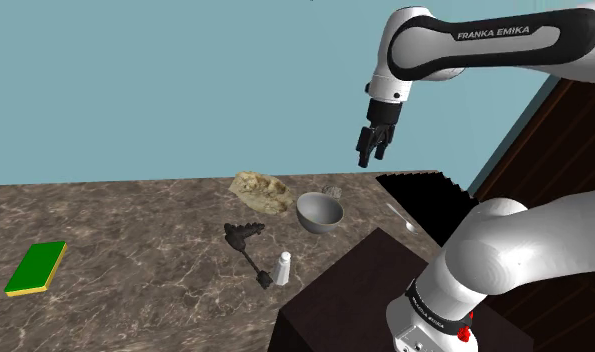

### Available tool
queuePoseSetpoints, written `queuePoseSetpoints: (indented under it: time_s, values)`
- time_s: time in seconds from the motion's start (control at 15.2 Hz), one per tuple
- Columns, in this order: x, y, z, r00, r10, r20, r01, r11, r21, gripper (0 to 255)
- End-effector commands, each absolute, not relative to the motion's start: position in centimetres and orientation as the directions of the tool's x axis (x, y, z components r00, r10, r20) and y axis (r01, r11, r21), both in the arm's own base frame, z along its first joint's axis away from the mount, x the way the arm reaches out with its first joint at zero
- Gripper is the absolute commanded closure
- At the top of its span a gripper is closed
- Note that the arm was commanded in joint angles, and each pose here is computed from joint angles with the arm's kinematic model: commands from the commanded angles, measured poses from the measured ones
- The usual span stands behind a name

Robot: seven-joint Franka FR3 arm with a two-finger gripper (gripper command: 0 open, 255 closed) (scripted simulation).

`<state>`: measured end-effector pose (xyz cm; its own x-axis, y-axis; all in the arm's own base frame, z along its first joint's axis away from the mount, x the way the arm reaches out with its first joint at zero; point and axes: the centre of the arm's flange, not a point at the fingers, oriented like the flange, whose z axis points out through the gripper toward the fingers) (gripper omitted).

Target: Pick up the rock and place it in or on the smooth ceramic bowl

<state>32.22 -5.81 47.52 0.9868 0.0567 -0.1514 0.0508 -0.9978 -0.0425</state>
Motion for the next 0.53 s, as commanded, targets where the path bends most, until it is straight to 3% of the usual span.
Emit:
queuePoseSetpoints:
  time_s: [0.0, 0.46]
  values:
    - [33.2, -7.1, 45.5, 0.985, 0.083, -0.15, 0.08, -0.996, -0.029, 0]
    - [36.3, -11.5, 38.7, 0.974, 0.167, -0.151, 0.171, -0.985, 0.016, 0]
